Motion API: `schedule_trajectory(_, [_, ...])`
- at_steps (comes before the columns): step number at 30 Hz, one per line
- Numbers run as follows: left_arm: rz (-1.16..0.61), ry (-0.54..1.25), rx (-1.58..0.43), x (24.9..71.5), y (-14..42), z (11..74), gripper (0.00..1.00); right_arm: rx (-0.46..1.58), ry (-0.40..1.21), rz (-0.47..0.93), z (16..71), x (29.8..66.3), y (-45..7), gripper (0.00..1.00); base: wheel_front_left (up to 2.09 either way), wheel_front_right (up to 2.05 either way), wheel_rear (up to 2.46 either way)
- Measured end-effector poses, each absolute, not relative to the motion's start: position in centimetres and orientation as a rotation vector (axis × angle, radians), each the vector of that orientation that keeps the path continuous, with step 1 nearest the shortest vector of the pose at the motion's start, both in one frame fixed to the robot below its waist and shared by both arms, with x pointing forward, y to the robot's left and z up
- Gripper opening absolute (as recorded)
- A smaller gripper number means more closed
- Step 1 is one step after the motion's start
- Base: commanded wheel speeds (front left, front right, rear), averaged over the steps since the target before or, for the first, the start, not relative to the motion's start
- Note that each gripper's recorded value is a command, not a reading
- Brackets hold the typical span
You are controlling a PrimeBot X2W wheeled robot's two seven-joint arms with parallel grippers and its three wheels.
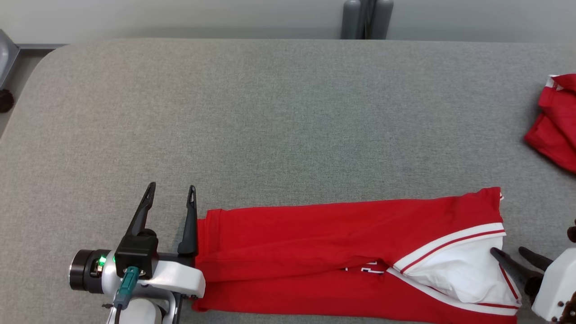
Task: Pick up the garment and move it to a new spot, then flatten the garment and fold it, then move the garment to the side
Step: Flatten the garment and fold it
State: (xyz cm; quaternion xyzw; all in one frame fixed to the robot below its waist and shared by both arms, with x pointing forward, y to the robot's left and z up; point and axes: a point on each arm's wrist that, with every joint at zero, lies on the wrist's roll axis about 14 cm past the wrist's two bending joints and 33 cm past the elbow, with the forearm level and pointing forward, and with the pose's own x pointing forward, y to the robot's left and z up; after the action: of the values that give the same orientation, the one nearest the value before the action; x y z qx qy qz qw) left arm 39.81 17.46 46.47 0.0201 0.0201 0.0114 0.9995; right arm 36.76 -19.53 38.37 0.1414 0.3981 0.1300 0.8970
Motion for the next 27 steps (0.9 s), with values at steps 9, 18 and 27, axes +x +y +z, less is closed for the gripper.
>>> schedule_trajectory(9, [0.038, 0.054, 0.065, 40.1, 18.3, 46.0, 1.0, 0.309, 0.907, 0.35, 37.3, 37.6, -18.0, 1.0, 0.0, 0.0, 0.0])
schedule_trajectory(18, [0.048, 0.054, 0.091, 39.7, 19.0, 46.1, 1.0, 0.311, 0.92, 0.433, 36.8, 38.1, -15.7, 1.0, 0.0, 0.0, 0.0])
schedule_trajectory(27, [0.05, 0.048, 0.093, 39.5, 19.1, 46.4, 1.0, 0.335, 0.906, 0.507, 37.3, 37.9, -13.0, 0.0, 0.0, 0.0, 0.0])
